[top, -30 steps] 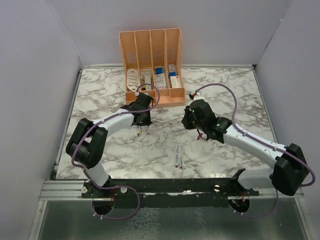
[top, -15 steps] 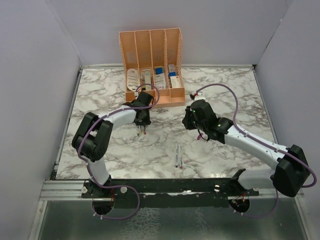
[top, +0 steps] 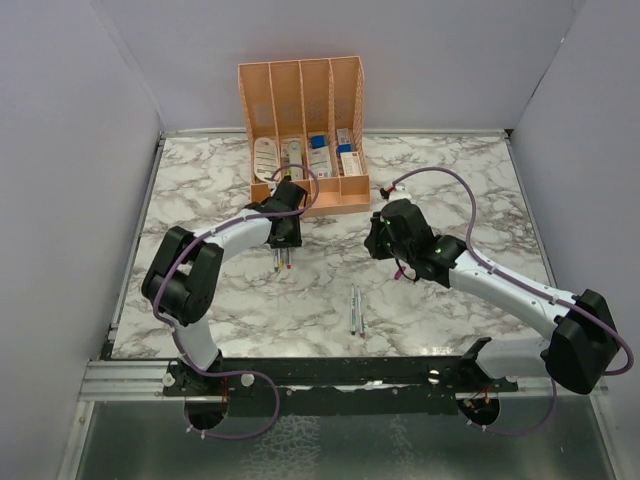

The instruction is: Insert the pens into the pen caps

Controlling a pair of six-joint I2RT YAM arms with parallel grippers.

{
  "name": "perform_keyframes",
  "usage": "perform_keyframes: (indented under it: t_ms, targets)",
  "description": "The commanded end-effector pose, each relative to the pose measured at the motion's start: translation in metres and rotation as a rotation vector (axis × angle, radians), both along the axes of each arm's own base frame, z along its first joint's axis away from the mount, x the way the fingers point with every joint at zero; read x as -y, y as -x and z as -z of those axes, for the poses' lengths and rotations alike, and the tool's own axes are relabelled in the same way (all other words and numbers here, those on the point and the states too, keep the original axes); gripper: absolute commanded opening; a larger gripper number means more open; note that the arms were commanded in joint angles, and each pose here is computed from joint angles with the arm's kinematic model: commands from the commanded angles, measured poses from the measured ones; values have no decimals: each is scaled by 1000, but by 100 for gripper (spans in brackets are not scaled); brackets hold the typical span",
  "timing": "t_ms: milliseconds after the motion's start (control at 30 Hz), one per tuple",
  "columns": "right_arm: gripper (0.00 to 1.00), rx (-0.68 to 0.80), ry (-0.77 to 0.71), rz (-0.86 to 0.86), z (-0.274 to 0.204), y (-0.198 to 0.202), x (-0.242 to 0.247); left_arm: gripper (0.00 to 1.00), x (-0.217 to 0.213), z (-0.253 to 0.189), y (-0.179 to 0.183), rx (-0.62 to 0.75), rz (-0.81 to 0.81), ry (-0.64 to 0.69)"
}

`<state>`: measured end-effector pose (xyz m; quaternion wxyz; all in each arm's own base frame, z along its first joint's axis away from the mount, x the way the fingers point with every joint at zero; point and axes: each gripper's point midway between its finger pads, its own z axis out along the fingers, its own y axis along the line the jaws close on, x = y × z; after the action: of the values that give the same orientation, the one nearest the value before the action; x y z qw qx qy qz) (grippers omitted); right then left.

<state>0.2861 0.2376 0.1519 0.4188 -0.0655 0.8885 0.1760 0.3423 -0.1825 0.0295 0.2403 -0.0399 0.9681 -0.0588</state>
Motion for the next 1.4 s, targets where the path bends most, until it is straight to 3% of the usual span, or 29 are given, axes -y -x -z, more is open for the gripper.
perform_keyframes:
  t_ms: [0, 200, 400, 433, 500, 733, 900, 1067, 1367]
  targets:
    - [7, 13, -14, 22, -5, 0, 2, 36, 11, -47, -14, 100, 16, 74]
    - [9, 24, 2, 66, -3, -3, 11, 35, 24, -76, -1, 130, 44, 163]
    - [13, 19, 50, 153, 4, -9, 28, 35, 65, -71, 53, 40, 172, 202]
    - [19, 17, 58, 174, 5, -11, 33, 35, 73, -69, 64, 20, 197, 207]
    - [45, 10, 69, 208, 7, -16, 42, 35, 93, -65, 84, -24, 249, 224]
    - [76, -1, -6, 261, 5, -26, 69, 35, 117, -55, 122, -97, 308, 225]
    - [77, 10, -11, 336, 7, -27, 93, 35, 123, -51, 142, -153, 365, 204]
    - [71, 49, -2, 429, 2, -25, 116, 35, 135, -40, 167, -224, 449, 149]
    - [68, 78, -23, 485, -3, -19, 131, 35, 149, -31, 176, -258, 498, 114]
